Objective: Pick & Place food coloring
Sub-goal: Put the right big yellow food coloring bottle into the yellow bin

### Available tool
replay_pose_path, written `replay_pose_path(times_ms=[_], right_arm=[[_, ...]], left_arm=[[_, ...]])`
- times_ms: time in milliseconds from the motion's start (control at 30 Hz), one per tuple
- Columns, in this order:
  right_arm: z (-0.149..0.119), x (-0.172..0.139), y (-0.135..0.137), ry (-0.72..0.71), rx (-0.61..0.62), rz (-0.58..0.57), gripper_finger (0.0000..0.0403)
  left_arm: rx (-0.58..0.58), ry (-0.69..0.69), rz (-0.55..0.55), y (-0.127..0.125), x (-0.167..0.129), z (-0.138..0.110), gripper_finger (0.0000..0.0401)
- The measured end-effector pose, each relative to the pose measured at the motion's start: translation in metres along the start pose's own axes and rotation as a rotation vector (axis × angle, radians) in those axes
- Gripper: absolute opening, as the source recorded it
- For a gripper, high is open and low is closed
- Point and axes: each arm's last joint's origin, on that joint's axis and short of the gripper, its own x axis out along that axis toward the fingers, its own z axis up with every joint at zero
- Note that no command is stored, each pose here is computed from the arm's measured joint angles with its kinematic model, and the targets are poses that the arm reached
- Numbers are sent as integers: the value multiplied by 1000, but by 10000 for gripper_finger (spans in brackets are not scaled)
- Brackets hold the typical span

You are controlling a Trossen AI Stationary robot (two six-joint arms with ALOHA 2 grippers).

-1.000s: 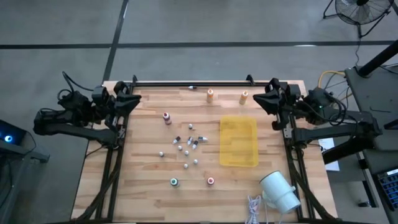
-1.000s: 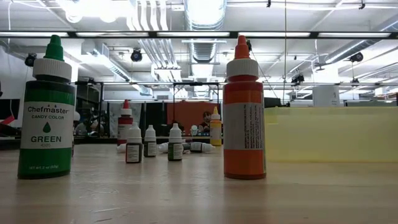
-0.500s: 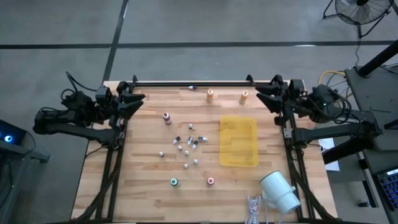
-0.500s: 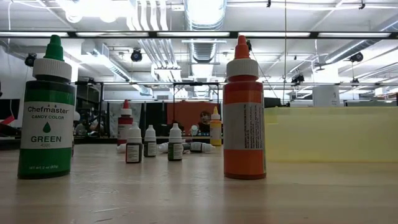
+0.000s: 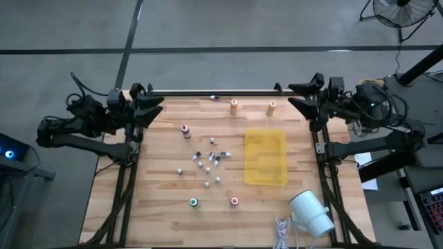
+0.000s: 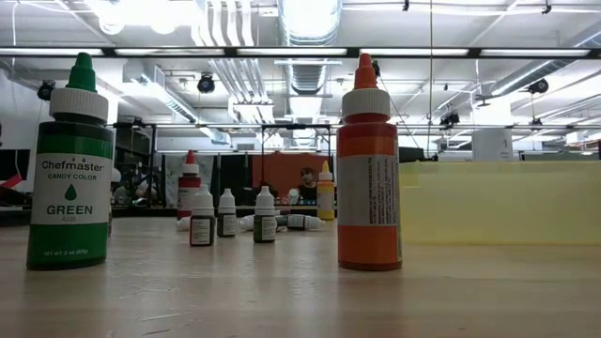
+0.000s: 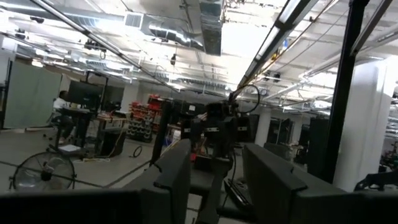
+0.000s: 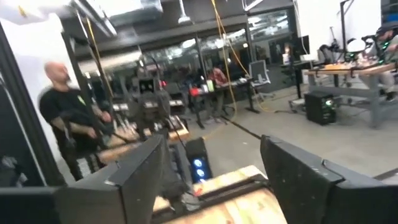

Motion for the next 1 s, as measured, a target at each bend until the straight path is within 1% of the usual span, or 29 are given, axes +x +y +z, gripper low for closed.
replay_pose_path(times_ms=[67,200,333,400,533,600,667,833,1000], right_arm=[[9,0,2,18,-40,-6,272],[26,-1,4,34,-103,-46,288],[35,-2,5,54,-136,-97,298],[36,-2,5,69,-144,-102,303],[36,-3,4,101,-164,-127,310],[34,-4,4,122,-186,-134,311],[32,-4,2,140,-209,-165,309],[27,-4,0,179,-229,-215,301],[24,-5,-1,214,-233,-219,297]], left_arm=[[20,10,1,-2,3,7,144],[67,80,9,-4,10,15,173],[110,148,22,-7,20,24,195],[140,191,24,-8,25,29,201],[199,277,28,-11,35,36,204],[212,314,33,-12,40,37,204],[233,341,50,-13,46,36,204],[302,379,111,-12,57,29,204],[311,396,147,-10,63,24,204]])
